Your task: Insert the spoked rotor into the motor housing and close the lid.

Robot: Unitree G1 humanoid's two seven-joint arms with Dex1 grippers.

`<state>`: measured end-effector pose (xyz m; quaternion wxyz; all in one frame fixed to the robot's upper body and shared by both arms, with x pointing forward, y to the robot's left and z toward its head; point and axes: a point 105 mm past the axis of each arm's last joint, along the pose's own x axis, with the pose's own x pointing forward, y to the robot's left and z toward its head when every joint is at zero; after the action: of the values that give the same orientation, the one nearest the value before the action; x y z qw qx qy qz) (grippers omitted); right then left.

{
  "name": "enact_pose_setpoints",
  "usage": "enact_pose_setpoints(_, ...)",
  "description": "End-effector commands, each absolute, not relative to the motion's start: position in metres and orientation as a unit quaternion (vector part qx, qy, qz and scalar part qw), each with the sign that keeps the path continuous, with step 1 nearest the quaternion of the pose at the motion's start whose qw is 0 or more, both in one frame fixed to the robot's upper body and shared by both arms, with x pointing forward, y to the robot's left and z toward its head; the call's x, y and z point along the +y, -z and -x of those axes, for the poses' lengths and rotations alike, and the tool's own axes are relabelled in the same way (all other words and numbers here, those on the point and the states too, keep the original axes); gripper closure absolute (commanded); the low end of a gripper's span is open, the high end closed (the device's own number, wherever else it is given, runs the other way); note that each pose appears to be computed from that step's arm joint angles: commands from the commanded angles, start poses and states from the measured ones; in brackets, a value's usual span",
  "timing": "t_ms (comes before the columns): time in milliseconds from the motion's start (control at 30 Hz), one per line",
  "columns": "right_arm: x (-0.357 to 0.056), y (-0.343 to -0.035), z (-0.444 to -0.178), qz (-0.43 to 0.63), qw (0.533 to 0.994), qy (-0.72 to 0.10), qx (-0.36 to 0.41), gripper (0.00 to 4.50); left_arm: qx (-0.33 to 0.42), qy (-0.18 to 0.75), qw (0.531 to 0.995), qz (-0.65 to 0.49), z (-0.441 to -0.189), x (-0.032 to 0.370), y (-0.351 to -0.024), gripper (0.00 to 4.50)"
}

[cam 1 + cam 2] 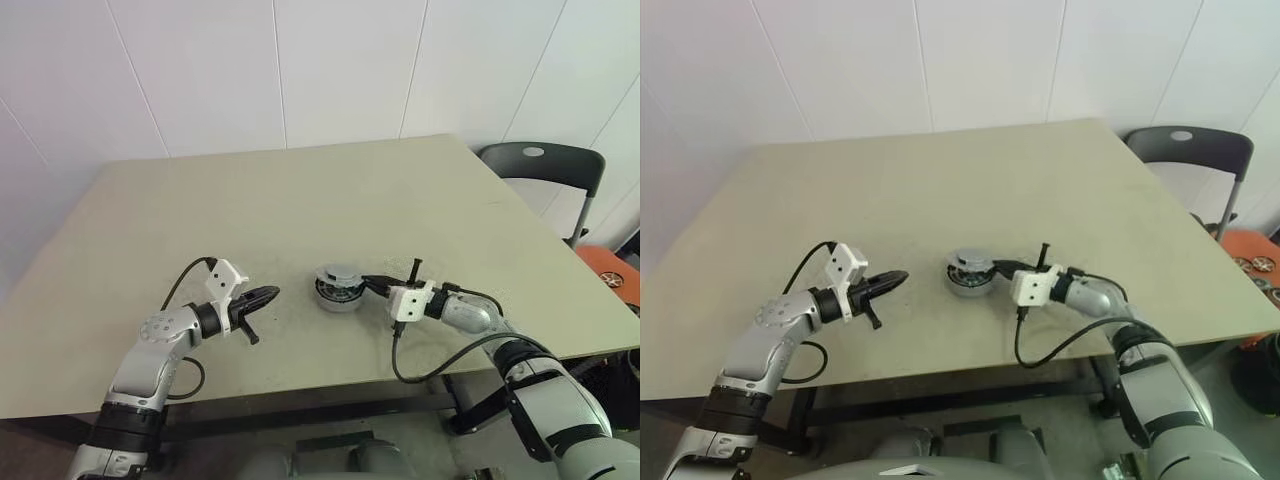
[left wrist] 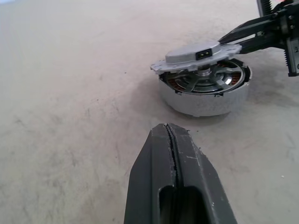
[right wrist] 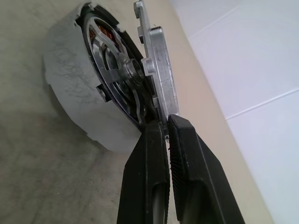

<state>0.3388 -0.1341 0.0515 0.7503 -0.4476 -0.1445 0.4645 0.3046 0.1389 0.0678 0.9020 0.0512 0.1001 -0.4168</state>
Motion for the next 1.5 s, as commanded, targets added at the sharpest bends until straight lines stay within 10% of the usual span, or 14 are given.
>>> enact_pose_setpoints(33,-0.131,-0.053,-0.332,0.436,0.732,-0.503,-0.143,3.7,0.078,0.423,0.9,-0.067,-0.31,0.137,-0.078,4.5)
enact_pose_setpoints(267,-0.129,-0.063,-0.338,0.24,0.767,-0.596,-0.016,1.46,0.074,0.427,0.899,-0.069,-0.313,0.135,-0.081,4.5)
enact_pose_setpoints(667,-0.103,-0.153,-0.346,-0.044,0.805,-0.592,0.004,1.46,0.074,0.433,0.896,-0.064,-0.312,0.132,-0.081,4.5)
enact_pose_setpoints(867,-0.108,-0.117,-0.364,0.084,0.84,-0.533,0.058,1.46,0.074,0.433,0.896,-0.063,-0.312,0.132,-0.081,4.5)
enact_pose_setpoints(1067,-0.116,-0.116,-0.355,0.096,0.822,-0.557,0.074,0.03,0.073,0.432,0.897,-0.059,-0.312,0.132,-0.081,4.5)
enact_pose_setpoints(1500,-0.16,-0.077,-0.365,0.078,0.862,-0.47,0.171,0.03,0.026,0.476,0.879,-0.004,-0.302,0.118,-0.107,4.5)
